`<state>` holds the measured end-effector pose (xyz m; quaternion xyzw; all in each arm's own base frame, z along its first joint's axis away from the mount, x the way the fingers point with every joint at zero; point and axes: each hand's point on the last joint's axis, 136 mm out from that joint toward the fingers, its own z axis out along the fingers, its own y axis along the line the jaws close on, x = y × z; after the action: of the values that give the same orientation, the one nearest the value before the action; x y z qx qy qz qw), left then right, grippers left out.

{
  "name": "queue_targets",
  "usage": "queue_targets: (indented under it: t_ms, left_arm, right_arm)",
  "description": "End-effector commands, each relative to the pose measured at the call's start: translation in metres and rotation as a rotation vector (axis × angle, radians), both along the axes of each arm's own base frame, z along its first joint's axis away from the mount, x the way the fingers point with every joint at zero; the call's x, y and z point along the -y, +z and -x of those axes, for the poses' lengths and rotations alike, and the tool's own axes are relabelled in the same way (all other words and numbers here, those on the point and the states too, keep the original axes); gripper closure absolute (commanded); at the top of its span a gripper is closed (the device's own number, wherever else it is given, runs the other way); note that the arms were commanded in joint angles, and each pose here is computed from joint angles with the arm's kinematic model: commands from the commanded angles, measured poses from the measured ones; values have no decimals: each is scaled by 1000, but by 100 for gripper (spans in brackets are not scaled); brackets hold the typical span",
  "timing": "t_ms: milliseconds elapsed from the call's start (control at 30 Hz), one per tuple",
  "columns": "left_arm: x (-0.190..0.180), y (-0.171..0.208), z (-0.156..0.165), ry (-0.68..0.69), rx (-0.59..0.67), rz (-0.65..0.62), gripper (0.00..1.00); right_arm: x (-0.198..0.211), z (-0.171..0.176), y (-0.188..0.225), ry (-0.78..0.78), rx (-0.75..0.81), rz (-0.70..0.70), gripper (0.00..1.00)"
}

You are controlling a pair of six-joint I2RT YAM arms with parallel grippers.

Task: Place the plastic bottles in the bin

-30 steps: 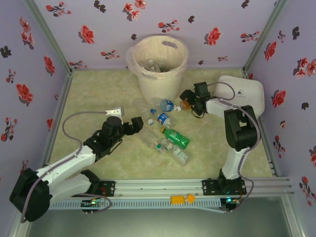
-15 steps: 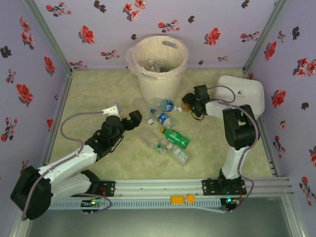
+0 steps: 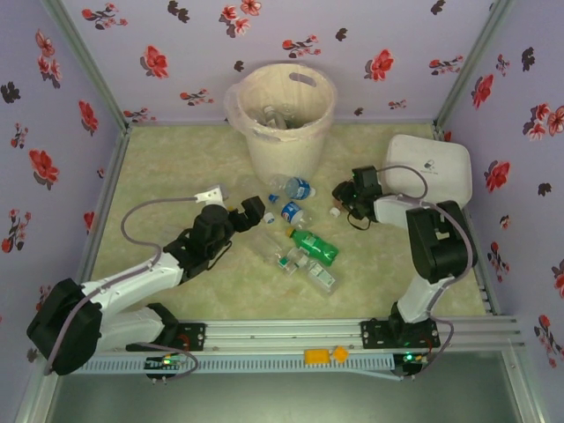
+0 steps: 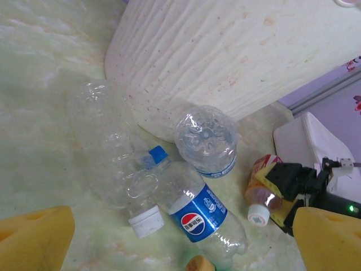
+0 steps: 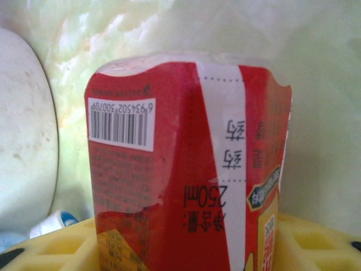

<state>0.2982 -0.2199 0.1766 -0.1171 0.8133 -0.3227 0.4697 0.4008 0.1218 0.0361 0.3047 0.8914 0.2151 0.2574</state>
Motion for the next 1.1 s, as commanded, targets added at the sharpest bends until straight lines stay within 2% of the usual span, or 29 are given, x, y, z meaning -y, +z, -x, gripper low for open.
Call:
queue_targets:
  t_ms: [0,300,500,800,1067]
  left_arm:
    - [2,14,-7,26,29,24,0]
    - [1,24,-18,48,58,-27,0]
    - [-14,14,-25,102,36,2,0]
    - [-37,-8,-22,147,-20,10,0]
    - [-39,-25,-14,125,-60,4,0]
  right_arm:
    - [12,41,-21,53,-113,69,44]
    - [19,59,4,132,-35,131,54]
    - [18,55,53,227,87,191,56]
    - [-1,42,148,331,350,152,57]
    - [-17,30,263,385,610,116,57]
